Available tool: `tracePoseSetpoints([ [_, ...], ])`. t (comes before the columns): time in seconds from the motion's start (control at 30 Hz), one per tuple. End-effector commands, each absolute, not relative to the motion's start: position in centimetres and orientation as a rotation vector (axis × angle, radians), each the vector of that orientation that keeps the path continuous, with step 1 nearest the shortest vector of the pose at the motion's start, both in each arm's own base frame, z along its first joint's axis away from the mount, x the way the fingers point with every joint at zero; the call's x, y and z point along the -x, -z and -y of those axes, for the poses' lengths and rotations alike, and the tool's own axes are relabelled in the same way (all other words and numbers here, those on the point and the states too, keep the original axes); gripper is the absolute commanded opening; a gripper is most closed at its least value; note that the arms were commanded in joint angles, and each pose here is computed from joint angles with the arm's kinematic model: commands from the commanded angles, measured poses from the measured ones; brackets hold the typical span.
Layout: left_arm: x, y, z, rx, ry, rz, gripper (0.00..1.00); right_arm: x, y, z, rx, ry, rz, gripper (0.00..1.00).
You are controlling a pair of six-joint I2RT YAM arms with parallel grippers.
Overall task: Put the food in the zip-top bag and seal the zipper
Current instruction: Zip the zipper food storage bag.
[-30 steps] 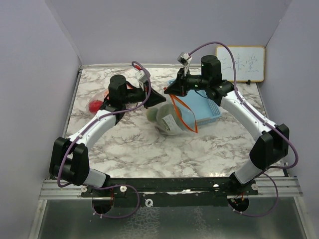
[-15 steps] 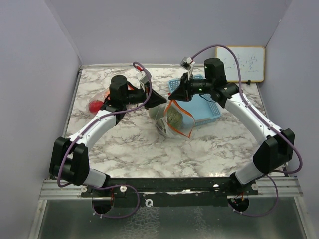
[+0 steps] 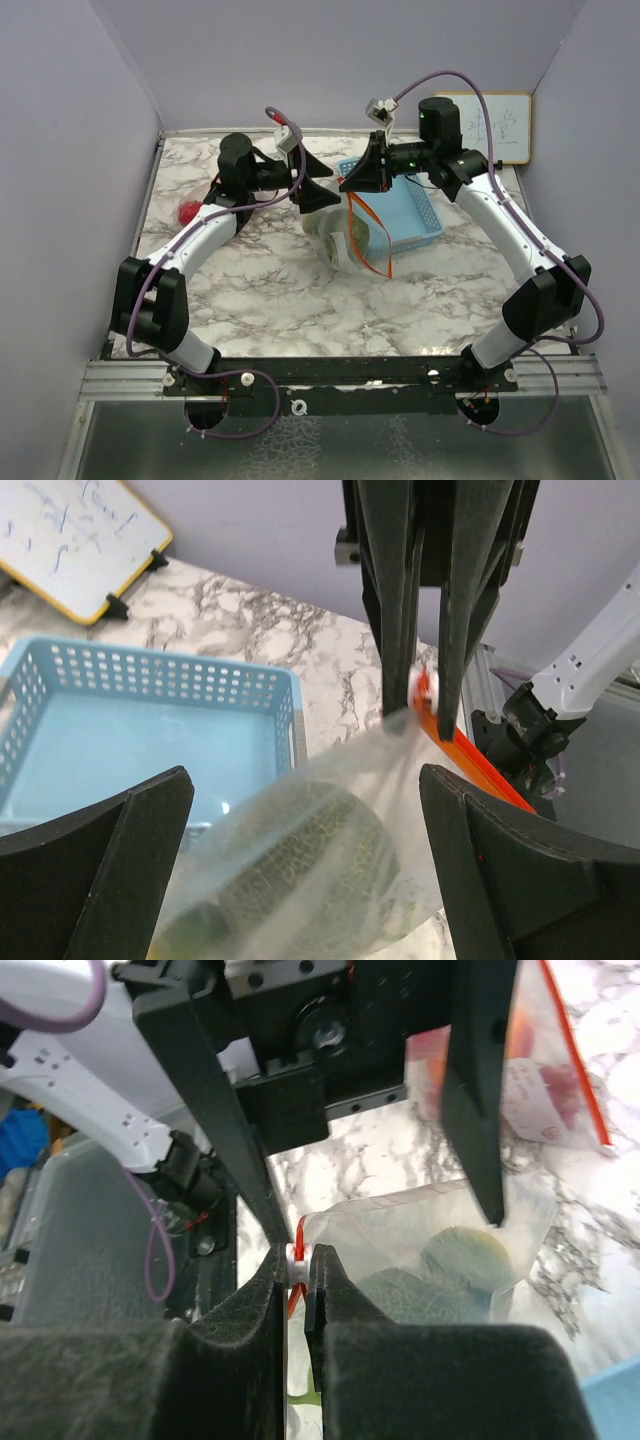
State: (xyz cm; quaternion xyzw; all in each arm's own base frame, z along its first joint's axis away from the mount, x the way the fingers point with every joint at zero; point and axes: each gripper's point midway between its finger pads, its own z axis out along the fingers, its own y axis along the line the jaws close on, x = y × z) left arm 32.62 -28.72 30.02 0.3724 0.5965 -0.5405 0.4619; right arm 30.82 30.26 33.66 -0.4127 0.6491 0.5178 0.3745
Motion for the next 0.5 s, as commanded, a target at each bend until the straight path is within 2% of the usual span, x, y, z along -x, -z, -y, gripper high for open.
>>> tracePoseSetpoints([
  [0.0,-32.3,-33.3,29.2,-1.092,1.315,-1.249,0.99,-27.9,-35.5,-30.4,1.167,-1.477,-1.560,0.02],
  [0.17,-31.5,-35.2,29.7,-1.152,1.402,-1.139,0.89,-27.6,-35.3,-30.2,1.166,-1.473,-1.569,0.02],
  [0.3,-29.6,-34.1,30.1,-1.209,1.492,-1.167,0.86,-28.0,-35.4,-30.2,1.161,-1.446,-1.576,0.02],
  [0.47,-27.7,-32.3,30.0,-1.258,1.553,-1.222,0.72,-28.5,-35.4,-30.3,1.158,-1.439,-1.580,0.02],
])
